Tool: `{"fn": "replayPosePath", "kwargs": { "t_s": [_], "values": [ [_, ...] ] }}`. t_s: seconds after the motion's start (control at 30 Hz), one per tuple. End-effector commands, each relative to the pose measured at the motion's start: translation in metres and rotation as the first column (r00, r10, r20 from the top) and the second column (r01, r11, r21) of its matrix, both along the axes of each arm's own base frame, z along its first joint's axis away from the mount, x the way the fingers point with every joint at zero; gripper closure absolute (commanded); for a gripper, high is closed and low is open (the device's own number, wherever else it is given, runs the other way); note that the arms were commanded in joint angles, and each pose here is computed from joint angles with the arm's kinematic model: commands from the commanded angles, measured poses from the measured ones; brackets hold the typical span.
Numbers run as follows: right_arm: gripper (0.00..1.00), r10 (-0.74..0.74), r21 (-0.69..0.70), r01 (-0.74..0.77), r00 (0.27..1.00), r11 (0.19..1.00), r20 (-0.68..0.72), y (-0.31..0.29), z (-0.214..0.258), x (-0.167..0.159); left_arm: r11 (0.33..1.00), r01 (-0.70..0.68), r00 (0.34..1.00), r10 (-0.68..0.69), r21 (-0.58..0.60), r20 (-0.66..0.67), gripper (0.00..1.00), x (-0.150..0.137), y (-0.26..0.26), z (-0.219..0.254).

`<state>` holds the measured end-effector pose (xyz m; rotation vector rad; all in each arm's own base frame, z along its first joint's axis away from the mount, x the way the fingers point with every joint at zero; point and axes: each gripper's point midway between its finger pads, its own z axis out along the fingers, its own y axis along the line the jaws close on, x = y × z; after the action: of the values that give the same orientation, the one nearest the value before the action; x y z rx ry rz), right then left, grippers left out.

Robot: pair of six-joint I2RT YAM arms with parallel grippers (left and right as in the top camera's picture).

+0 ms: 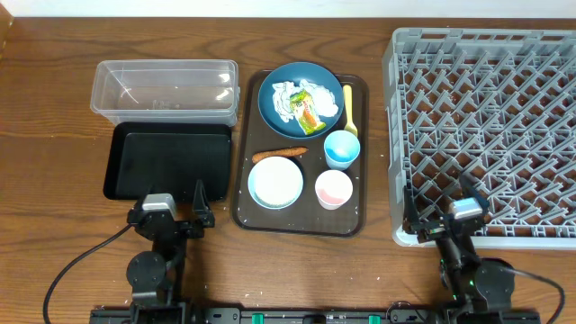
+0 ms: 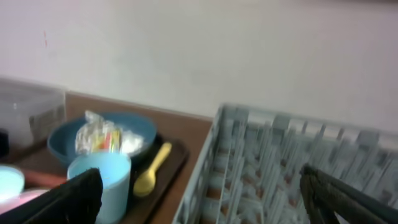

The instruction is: Sort waste into correct bins and load items into the dishwasher rack

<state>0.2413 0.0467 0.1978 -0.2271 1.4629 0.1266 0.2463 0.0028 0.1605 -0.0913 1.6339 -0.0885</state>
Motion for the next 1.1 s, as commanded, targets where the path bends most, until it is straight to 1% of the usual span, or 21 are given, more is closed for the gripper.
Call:
{"fn": "replayPosePath", "kwargs": {
  "t_s": [0.0,0.1,0.23,0.37,0.47,0.6,0.73,0.83,0.9,1.07],
  "values": [
    [0.01,-0.060,0.006,0.060,0.994,0.998,0.088,-0.010,0.021,-0.001,0.999,0.032,0.997,-0.033,0.020,0.067,0.05,0.000,-0.006,0.015],
    [0.01,-0.118,0.025,0.116,0.977,0.993,0.177,-0.020,0.045,-0.005,0.999,0.029,0.988,-0.032,0.026,0.148,0.05,-0.002,-0.006,0.043],
    [0.01,-0.141,-0.006,0.146,0.963,0.989,0.229,-0.024,0.067,-0.009,0.999,0.028,0.982,-0.033,0.029,0.189,0.05,-0.006,-0.006,0.076],
    [0.01,-0.158,-0.067,0.182,0.952,0.981,0.263,-0.027,0.098,-0.010,0.999,0.037,0.983,-0.042,0.034,0.181,0.05,0.000,-0.007,0.115],
    [0.01,-0.165,-0.091,0.193,0.953,0.977,0.254,-0.028,0.118,-0.006,0.990,0.104,0.986,-0.114,0.093,0.118,0.05,0.014,-0.019,0.137],
    [0.01,-0.168,-0.111,0.190,0.970,0.976,0.178,-0.028,0.140,0.009,0.985,0.154,0.987,-0.150,0.078,-0.051,0.05,0.049,-0.025,0.162],
    [0.01,-0.167,-0.135,0.177,0.982,0.975,0.084,-0.027,0.156,0.026,0.976,0.213,0.958,-0.197,0.054,-0.208,0.05,0.093,-0.040,0.182],
    [0.01,-0.166,-0.148,0.161,0.986,0.976,-0.025,-0.026,0.159,0.039,0.957,0.282,0.912,-0.244,0.073,-0.330,0.05,0.129,-0.062,0.189],
    [0.01,-0.167,-0.165,0.149,0.981,0.975,-0.101,-0.025,0.158,0.048,0.954,0.291,0.884,-0.236,0.078,-0.404,0.05,0.154,-0.074,0.189],
    [0.01,-0.174,-0.173,0.131,0.948,0.976,-0.267,-0.026,0.144,0.069,0.937,0.339,0.796,-0.239,0.083,-0.556,0.05,0.204,-0.111,0.167]
  ]
}}
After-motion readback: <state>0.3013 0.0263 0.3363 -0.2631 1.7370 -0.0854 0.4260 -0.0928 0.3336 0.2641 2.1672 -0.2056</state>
